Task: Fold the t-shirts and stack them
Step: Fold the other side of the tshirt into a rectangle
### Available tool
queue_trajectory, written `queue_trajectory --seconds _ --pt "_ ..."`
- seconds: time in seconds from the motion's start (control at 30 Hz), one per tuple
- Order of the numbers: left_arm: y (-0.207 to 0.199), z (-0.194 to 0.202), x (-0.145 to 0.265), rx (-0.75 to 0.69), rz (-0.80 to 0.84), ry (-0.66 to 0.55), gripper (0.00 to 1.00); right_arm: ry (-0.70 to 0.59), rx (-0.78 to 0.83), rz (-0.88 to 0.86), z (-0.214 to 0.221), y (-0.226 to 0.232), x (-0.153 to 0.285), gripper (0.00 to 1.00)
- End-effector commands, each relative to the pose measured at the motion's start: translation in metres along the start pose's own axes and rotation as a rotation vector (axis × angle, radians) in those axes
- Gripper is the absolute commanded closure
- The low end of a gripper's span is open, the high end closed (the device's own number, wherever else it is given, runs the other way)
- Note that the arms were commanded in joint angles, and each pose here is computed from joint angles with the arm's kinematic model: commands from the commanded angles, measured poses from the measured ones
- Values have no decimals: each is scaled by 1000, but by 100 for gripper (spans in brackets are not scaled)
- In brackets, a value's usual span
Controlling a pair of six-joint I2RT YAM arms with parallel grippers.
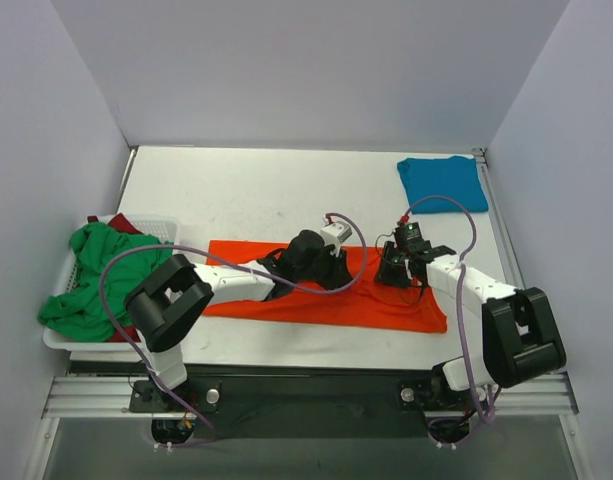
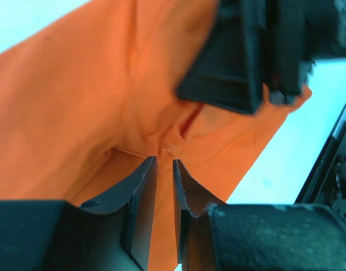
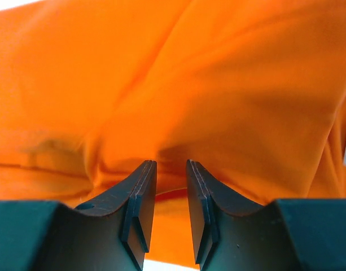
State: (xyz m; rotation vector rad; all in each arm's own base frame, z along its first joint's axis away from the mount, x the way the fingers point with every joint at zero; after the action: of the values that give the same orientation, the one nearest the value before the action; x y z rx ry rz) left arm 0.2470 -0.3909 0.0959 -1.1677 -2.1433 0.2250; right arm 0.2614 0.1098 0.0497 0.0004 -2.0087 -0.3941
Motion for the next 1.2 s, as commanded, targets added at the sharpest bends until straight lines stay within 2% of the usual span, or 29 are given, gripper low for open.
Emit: queue_trajectory --seconds 0.0,0.33,0.63,0.8,0.87,0.93,1.1,1.17 --pt "7 -27 12 34 -24 -101 71 -9 -8 -24 9 4 13 71" --pt "16 -26 -1 82 -24 -74 71 -12 -7 -100 45 21 28 71" --pt "-7 -28 -19 74 79 -40 71 -30 15 -100 63 27 36 71" --pt "-21 -19 -23 45 117 -18 71 -144 7 -41 43 15 66 70" --pt "-27 -14 -25 32 134 -4 71 -223 -21 10 17 3 78 68" --pt "-31 -9 -28 21 151 10 71 -226 -51 -8 -4 3 88 68" --pt "-33 6 -33 19 144 55 71 -250 -141 131 -66 -41 81 67" --pt "-28 13 -36 26 129 75 72 -226 -188 122 -85 -50 72 68"
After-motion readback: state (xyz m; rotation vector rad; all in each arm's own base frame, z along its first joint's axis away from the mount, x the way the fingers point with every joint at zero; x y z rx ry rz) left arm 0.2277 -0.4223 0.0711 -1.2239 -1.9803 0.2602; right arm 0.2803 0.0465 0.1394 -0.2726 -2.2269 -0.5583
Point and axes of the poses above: each gripper's point midway between its finger pads, its own x axis back along the fingers, its own y axis along the line the jaws close on, z = x × y, the point moved 3 cm from there along x, back along the fingers, and after that the axes turned 1 degree about -x, right-handed, at the moved point
